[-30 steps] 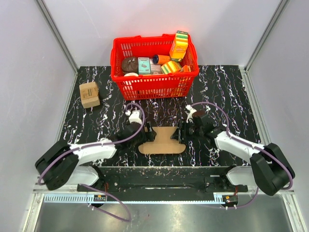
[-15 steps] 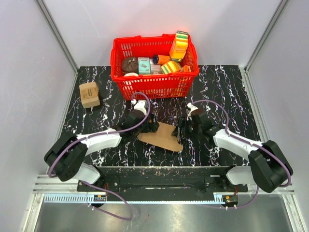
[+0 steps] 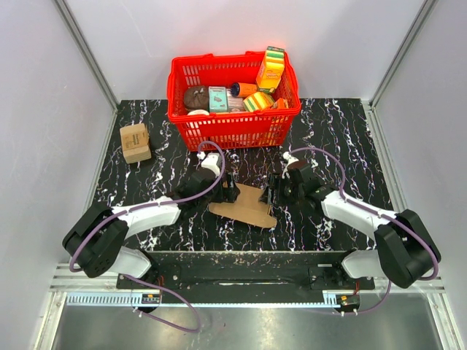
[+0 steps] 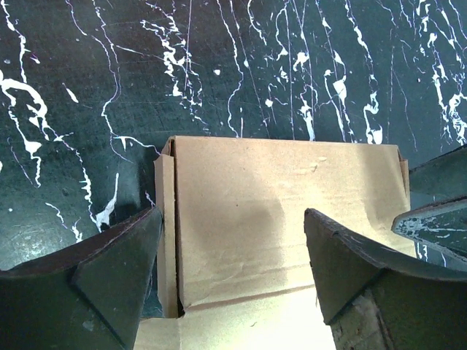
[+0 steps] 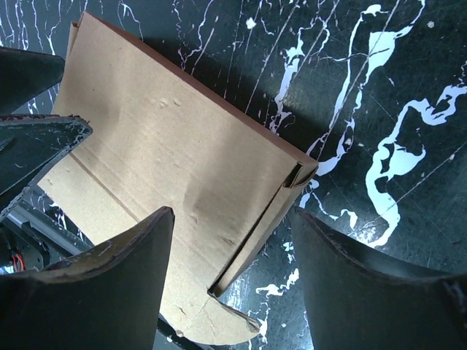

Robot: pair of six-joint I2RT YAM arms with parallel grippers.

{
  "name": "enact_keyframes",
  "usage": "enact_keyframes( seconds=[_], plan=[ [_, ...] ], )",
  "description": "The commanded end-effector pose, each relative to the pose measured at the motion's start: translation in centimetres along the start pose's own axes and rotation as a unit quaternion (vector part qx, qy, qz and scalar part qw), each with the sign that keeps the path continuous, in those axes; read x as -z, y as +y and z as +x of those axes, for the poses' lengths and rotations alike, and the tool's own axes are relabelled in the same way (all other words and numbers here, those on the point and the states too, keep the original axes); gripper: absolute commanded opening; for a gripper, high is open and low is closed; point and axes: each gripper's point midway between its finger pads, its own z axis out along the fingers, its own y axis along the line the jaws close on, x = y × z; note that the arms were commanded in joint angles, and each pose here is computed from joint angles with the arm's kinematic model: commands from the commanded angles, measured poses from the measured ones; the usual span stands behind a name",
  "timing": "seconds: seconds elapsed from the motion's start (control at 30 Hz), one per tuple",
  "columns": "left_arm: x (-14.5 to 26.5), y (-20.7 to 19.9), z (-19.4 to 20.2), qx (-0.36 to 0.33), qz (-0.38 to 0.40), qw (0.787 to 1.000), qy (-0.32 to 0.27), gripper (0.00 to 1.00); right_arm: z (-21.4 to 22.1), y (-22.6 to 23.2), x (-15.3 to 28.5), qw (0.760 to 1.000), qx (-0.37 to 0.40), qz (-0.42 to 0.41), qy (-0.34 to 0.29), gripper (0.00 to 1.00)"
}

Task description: Fold the paper box

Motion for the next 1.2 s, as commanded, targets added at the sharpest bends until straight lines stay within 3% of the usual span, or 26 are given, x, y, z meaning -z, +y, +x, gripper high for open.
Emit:
enact_keyframes(
  seconds=[0.0, 0.67, 0.73, 0.97, 1.17],
  plan=[
    [-0.2, -0.7, -0.9, 0.0, 0.021, 1.0, -0.016, 0.84, -2.2, 0.6, 0.1, 1.0, -0.002, -0.003, -0.021, 0.71],
    [1.0, -0.7, 0.0, 0.021, 0.038, 0.999, -0.02, 0.84, -7.3, 0.7, -0.5, 0.995, -0.015, -0.081, -0.055, 0.72],
    [1.2, -0.4, 0.2, 0.022, 0.032, 0.999, -0.018, 0.84, -7.9, 0.2, -0.3, 0.995, -0.018, -0.073, -0.062, 0.73],
    [3.0, -0.8, -0.7, 0.035, 0.047, 0.997, -0.042, 0.84, -7.9, -5.0, 1.3, 0.993, -0.022, 0.076, -0.092, 0.8],
    [3.1, -1.3, 0.0, 0.039, 0.065, 0.997, -0.035, 0.84, -6.4, -4.6, 2.3, 0.994, -0.054, 0.068, -0.071, 0.8]
  ],
)
